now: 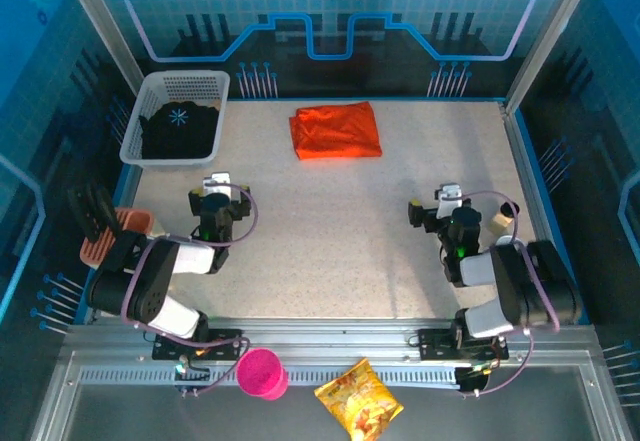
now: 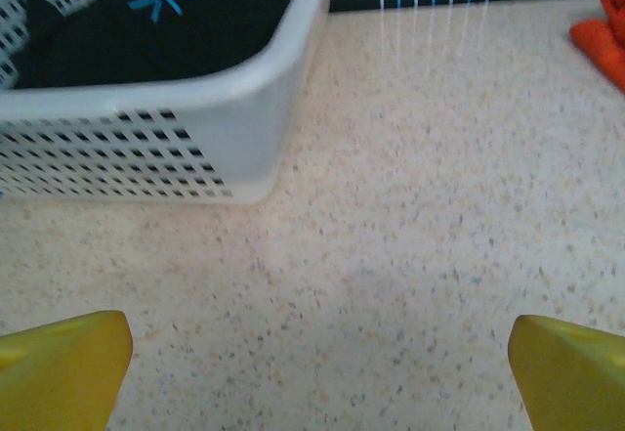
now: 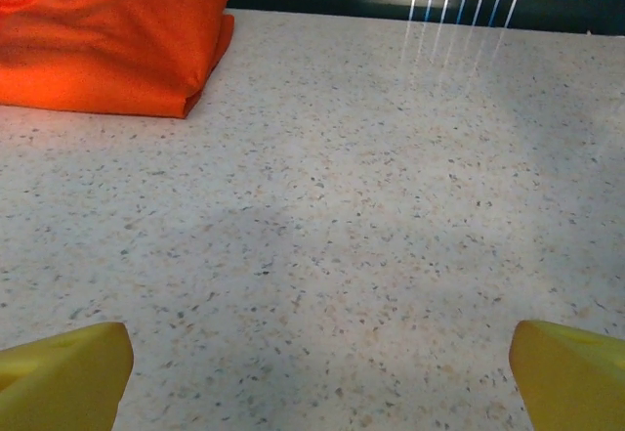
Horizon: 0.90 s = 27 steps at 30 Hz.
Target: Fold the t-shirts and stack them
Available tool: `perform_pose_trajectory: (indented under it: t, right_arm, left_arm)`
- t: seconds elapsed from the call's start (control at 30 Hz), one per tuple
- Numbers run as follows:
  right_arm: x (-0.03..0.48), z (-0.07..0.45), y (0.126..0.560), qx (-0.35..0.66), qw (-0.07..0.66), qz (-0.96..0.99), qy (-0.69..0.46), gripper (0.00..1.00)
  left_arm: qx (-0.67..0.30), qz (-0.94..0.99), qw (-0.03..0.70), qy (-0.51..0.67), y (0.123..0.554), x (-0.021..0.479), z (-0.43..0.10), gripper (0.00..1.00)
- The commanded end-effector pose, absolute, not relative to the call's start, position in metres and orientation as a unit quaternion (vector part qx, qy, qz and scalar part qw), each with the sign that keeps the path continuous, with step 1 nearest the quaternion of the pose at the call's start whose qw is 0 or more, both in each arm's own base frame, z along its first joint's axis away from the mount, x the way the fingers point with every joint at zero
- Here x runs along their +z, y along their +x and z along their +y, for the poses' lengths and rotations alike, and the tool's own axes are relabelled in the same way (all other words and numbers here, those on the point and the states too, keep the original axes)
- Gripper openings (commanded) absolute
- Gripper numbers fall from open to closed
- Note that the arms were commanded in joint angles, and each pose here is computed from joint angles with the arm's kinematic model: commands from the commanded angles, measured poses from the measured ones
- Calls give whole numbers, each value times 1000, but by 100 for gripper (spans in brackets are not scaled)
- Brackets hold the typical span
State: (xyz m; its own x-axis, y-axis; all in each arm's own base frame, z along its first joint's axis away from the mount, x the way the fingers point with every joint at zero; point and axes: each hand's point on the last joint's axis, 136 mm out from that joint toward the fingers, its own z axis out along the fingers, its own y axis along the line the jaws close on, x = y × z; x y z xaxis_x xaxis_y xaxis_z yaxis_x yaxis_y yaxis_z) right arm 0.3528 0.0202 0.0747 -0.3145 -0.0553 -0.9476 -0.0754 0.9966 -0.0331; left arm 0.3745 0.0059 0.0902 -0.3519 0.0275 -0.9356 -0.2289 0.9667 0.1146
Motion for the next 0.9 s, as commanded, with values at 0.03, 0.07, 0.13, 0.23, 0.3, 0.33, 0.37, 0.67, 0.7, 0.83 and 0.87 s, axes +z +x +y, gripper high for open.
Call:
perform_pose_trajectory:
  t: [0.03,0.07,0.13,0.23,0.3,0.33,0.37,0.67,0.7,0.83,0.87]
  right_arm:
    - [110,30,371,50,639,764,-75,100]
    - [108,31,377,60,629,772,-76,100]
    - [100,31,391,81,586,802,-77,100]
    - [98,35,399,37,576,813,-78,100]
    - [98,35,399,38,577,812,-77,100]
    - [98,35,399,37,578,812,-78,100]
    - [99,34,399,37,578,811,-78,100]
    - [99,34,399,33,578,812,-78,100]
    - [98,35,399,33,578,812,-78,100]
    - [98,35,399,34,578,812,-78,100]
    - [98,35,398,34,577,812,-78,100]
  left_arm:
    - [32,790,609,-59,385,104,3,100]
    - [19,781,623,-42,388,104,-1,99]
    - [1,804,593,-27,389,97,-8,100]
    - [-15,816,577,-34,398,94,-4,99]
    - [-23,814,580,-34,399,95,-3,100]
    - [-23,815,578,-35,399,95,-3,99]
    - [-23,814,579,-34,399,95,-3,99]
    - [-23,814,579,-33,398,95,-4,99]
    - [-23,814,579,-32,398,95,-4,99]
    - [-43,816,576,-25,399,94,-7,99]
    - [-46,816,576,-26,399,95,-6,99]
